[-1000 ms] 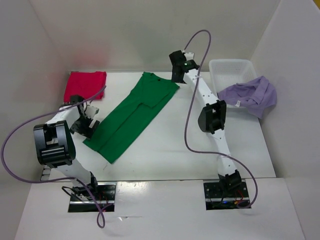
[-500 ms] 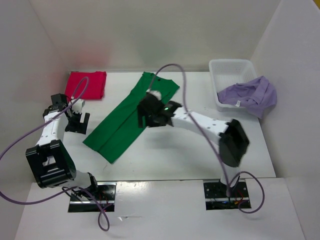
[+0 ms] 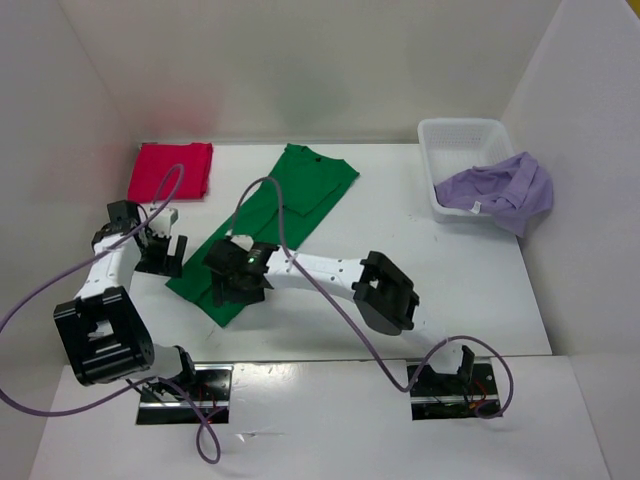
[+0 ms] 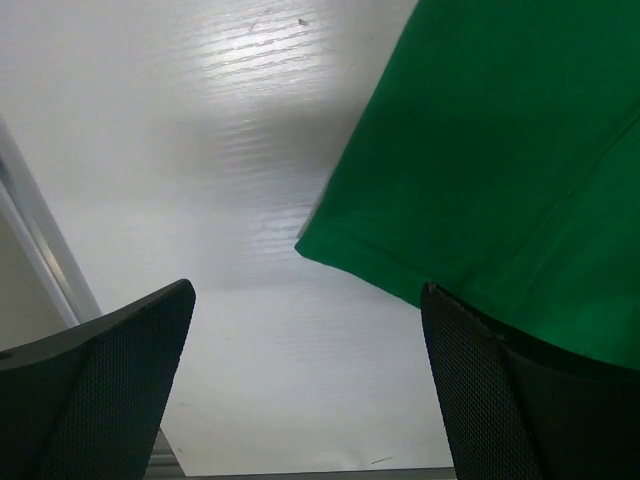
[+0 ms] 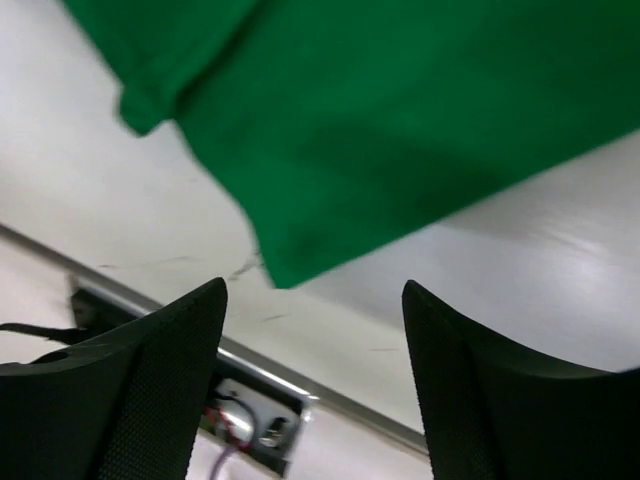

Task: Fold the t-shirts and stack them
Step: Rotate the tshirt 90 degrees

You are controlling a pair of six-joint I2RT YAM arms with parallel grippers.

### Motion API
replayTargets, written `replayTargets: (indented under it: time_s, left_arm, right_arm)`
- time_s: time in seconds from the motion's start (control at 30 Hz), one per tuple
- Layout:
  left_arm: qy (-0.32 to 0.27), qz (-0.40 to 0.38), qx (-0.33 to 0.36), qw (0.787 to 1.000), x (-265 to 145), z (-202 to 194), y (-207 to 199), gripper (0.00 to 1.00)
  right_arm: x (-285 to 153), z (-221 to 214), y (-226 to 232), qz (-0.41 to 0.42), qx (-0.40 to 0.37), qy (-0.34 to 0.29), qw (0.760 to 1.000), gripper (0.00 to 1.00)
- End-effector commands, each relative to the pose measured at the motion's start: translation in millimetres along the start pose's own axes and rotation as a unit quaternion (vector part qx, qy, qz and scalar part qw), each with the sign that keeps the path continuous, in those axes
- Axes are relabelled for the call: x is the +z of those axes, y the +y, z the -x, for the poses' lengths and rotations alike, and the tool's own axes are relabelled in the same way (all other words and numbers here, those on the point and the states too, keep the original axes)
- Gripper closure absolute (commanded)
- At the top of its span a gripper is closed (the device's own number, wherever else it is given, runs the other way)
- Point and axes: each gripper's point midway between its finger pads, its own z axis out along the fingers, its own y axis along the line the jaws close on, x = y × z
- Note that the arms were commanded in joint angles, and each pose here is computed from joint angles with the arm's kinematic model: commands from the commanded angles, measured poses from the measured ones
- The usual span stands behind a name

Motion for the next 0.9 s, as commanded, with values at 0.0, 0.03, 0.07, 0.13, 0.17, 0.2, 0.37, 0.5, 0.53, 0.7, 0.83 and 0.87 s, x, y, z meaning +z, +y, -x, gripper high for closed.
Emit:
replayTargets:
  time_s: [0.0,0.03,0.07,0.13,0.17,0.2,0.37,0.5,0.53,0.7,0.83,0.87]
  left_arm:
    - [-0.050,0.011,0.016,0.999,-13.7,16.3,5.2,0.00]
    - [-0.051,0.011,0.016,0.999,-16.4,15.6,4.4,0.00]
    - [-0.061,0.017,0.018,0.998,-21.8,18.5,5.0,0.00]
    - [-0.071,0.022,0.019,0.997,-29.7,22.2,5.7,0.00]
    - [-0.075,0.024,0.025,0.997,-34.6,22.2,5.2,0.00]
    - [-0.080,0.027,0.026,0.996,-37.4,26.3,6.9,0.00]
    - [-0.089,0.032,0.033,0.995,-42.1,33.3,10.1,0.00]
    - [-0.093,0.023,0.034,0.995,-41.8,34.9,6.9,0.00]
    - [-0.096,0.018,0.035,0.995,-41.6,35.8,5.2,0.00]
    - [-0.092,0.016,0.034,0.995,-41.9,29.1,1.7,0.00]
    - [-0.095,0.035,0.040,0.994,-50.1,28.0,6.0,0.00]
    - [-0.100,0.039,0.046,0.993,-53.6,29.4,6.6,0.00]
  right_arm:
    - [13.7,-17.7,6.2,-0.030,0.022,0.014,0.999,0.23]
    - [17.0,-24.5,9.2,-0.028,0.018,0.021,0.999,0.22]
    - [20.0,-24.8,10.1,-0.028,0.025,0.021,0.999,0.22]
    - [27.2,-32.9,8.8,-0.035,0.031,0.027,0.999,0.22]
    - [32.4,-37.5,3.1,-0.047,0.039,0.033,0.998,0.22]
    - [34.9,-40.9,-1.9,-0.054,0.038,0.037,0.997,0.22]
    - [45.7,-58.0,-8.9,-0.060,0.052,0.051,0.996,0.22]
    - [51.6,-50.7,-2.5,-0.064,0.052,0.041,0.996,0.24]
    - [55.1,-54.7,-8.4,-0.078,0.050,0.048,0.995,0.24]
    - [62.3,-47.5,-2.6,-0.076,0.050,0.034,0.995,0.38]
    - [75.1,-55.5,-10.0,-0.101,0.041,0.053,0.993,0.63]
    - [75.2,-55.6,-10.1,-0.102,0.041,0.053,0.993,0.73]
